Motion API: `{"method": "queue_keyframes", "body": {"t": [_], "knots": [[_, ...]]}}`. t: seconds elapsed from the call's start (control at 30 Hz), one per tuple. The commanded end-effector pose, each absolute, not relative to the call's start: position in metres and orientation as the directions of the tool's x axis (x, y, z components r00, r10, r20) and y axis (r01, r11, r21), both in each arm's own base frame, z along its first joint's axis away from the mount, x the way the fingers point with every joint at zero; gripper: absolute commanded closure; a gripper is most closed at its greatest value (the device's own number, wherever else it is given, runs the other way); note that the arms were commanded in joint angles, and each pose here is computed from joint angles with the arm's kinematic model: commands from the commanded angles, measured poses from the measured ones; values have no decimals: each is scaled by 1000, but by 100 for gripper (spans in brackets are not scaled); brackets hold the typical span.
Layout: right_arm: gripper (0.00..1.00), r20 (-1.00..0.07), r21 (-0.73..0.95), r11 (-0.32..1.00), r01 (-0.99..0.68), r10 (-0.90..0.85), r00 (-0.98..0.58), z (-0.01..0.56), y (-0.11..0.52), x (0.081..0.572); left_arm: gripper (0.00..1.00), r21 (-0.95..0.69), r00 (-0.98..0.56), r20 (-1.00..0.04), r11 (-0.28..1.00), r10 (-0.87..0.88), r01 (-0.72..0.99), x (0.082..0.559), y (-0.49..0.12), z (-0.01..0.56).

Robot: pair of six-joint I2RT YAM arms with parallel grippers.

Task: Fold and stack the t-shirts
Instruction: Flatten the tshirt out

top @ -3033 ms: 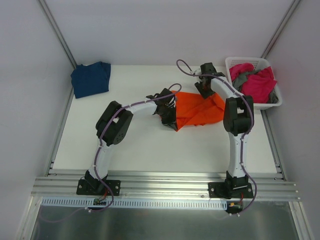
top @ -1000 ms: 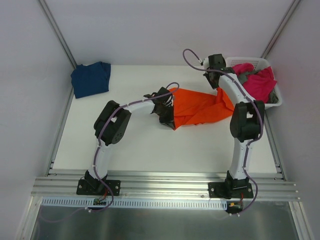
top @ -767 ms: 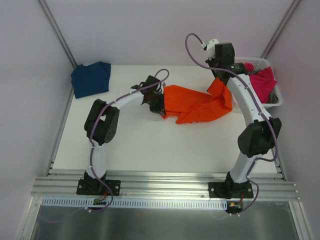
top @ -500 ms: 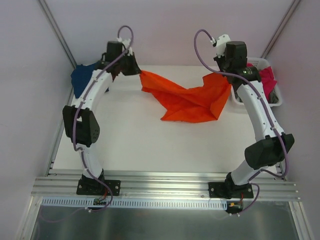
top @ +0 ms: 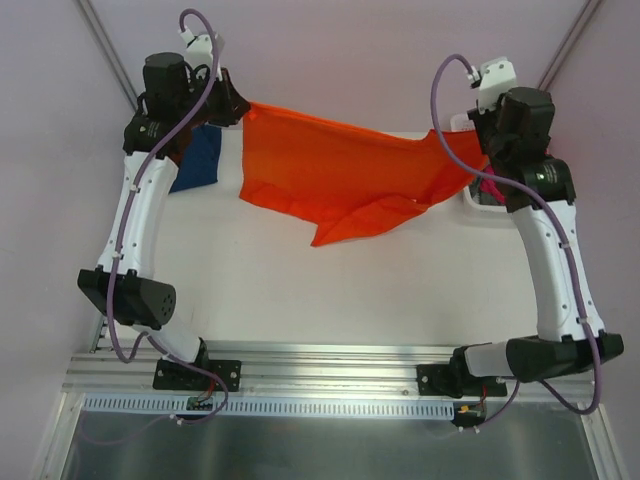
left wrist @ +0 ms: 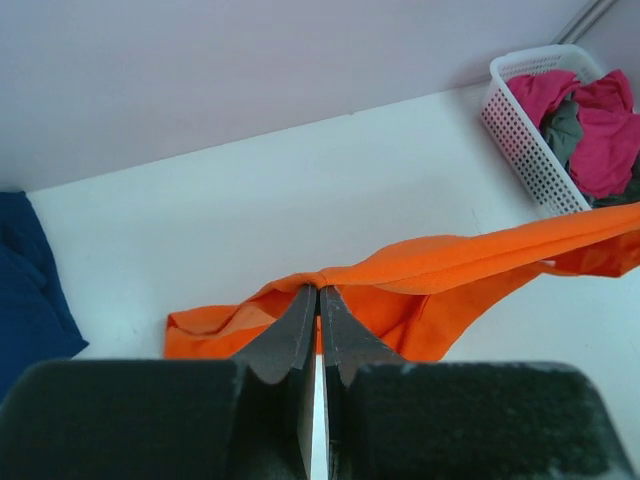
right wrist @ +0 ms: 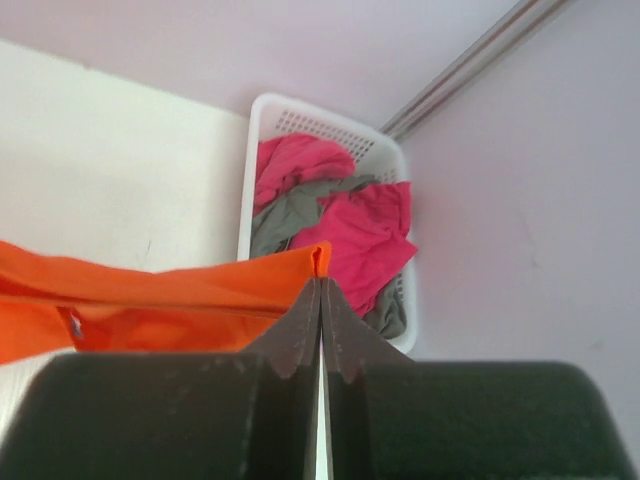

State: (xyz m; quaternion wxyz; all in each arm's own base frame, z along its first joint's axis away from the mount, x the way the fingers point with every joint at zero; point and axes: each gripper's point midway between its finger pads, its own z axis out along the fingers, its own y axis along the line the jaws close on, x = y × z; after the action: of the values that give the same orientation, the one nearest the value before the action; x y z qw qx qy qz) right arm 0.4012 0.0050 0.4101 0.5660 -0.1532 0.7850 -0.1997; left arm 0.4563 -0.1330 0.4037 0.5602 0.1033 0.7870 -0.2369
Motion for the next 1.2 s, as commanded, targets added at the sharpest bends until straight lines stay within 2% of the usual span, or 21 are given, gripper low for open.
{"method": "queue_keyframes", "body": {"t": [0.0, 0.13, 0.23, 0.43, 0.67, 0.8, 0.93, 1.17], "knots": [[99, -912, -404, 910, 91, -392, -122, 487, -4, 355, 100, -128, -203, -978, 881, -37, 455, 417, -121, 451], [100, -951, -309, 949, 65, -307, -42, 506, -1, 305, 100, 7, -52, -998, 905, 32, 424, 367, -101, 496], [99, -967, -253, 966, 49, -254, 5, 519, -2, 264, 100, 43, 19, -999, 916, 38, 399, 333, -90, 518], [99, -965, -186, 982, 31, -189, 182, 564, -6, 187, 100, 2, 67, -997, 933, -24, 359, 282, -62, 534], [99, -956, -151, 988, 17, -150, 253, 581, -6, 155, 100, -8, 101, -994, 943, -44, 333, 251, -53, 538], [99, -952, -138, 990, 26, -140, 273, 588, -7, 147, 100, 31, 166, -986, 954, -20, 300, 242, -47, 561], [99, -950, -170, 985, 40, -175, 257, 582, -9, 160, 100, 72, 152, -988, 959, 31, 273, 263, -39, 557], [99, -971, -210, 977, 38, -213, 109, 517, -3, 255, 100, -18, -130, -991, 923, 35, 385, 350, -47, 459]]}}
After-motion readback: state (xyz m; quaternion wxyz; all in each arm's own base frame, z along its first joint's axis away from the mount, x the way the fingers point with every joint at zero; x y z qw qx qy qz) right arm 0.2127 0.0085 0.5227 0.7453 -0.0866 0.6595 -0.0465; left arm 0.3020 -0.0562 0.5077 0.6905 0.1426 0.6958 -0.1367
